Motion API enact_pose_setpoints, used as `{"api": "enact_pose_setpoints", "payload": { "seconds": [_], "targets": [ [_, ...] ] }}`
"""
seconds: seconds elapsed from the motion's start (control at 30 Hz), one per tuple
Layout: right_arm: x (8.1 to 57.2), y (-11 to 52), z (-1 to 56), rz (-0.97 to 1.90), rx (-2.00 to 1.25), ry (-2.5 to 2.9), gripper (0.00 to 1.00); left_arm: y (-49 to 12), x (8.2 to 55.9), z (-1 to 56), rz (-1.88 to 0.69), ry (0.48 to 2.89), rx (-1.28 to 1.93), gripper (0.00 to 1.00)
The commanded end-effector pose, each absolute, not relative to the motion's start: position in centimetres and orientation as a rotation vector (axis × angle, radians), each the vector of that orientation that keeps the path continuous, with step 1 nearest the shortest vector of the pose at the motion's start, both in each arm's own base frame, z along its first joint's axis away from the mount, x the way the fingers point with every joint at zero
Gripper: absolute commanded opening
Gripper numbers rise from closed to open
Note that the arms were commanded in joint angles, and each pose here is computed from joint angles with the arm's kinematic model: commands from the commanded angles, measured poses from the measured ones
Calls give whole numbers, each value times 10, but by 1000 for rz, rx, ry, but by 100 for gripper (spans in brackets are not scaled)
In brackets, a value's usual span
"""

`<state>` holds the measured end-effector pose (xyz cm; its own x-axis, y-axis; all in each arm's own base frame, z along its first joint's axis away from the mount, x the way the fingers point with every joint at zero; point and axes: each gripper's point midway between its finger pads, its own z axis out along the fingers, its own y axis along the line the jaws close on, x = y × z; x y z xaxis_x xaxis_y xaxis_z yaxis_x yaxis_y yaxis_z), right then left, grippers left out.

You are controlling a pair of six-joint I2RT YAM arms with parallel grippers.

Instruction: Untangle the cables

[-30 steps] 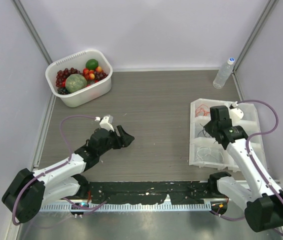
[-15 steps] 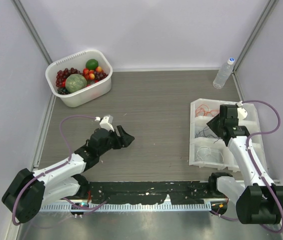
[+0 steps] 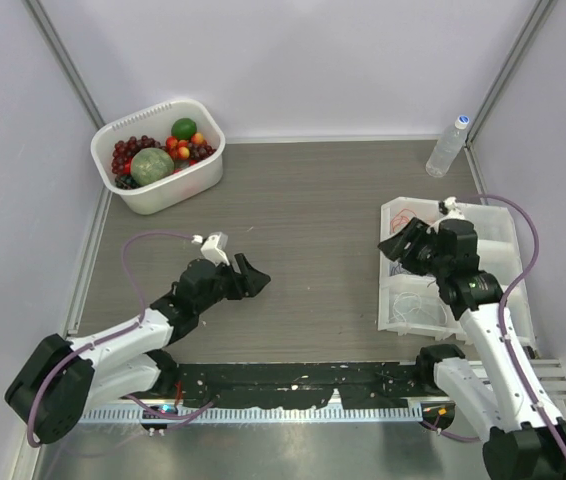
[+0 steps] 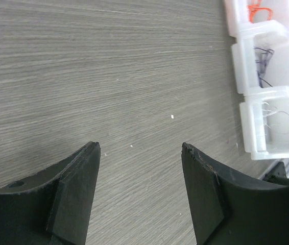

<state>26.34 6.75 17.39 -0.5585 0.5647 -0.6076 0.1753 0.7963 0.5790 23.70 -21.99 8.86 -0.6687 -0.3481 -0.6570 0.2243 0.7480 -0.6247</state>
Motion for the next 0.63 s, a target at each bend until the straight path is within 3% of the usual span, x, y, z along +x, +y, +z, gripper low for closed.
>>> {"api": "enact_pose_setpoints", "payload": {
  "seconds": [0.0,0.23,0.5,0.6],
  "targets": [
    [243,114,212,716,223,2078,59,-235,234,136,-1054,1881,56,68],
    [195,110,288,773,79,1721,78,-229,206,221,-1207,1564,139,79],
    [140,58,341,682,230,1375,80,-173,162,346,-1209,1135,86,100],
    [124,44,370,634,238,1299,81,-148,141,392,-1188,998,73,100]
  ]
}}
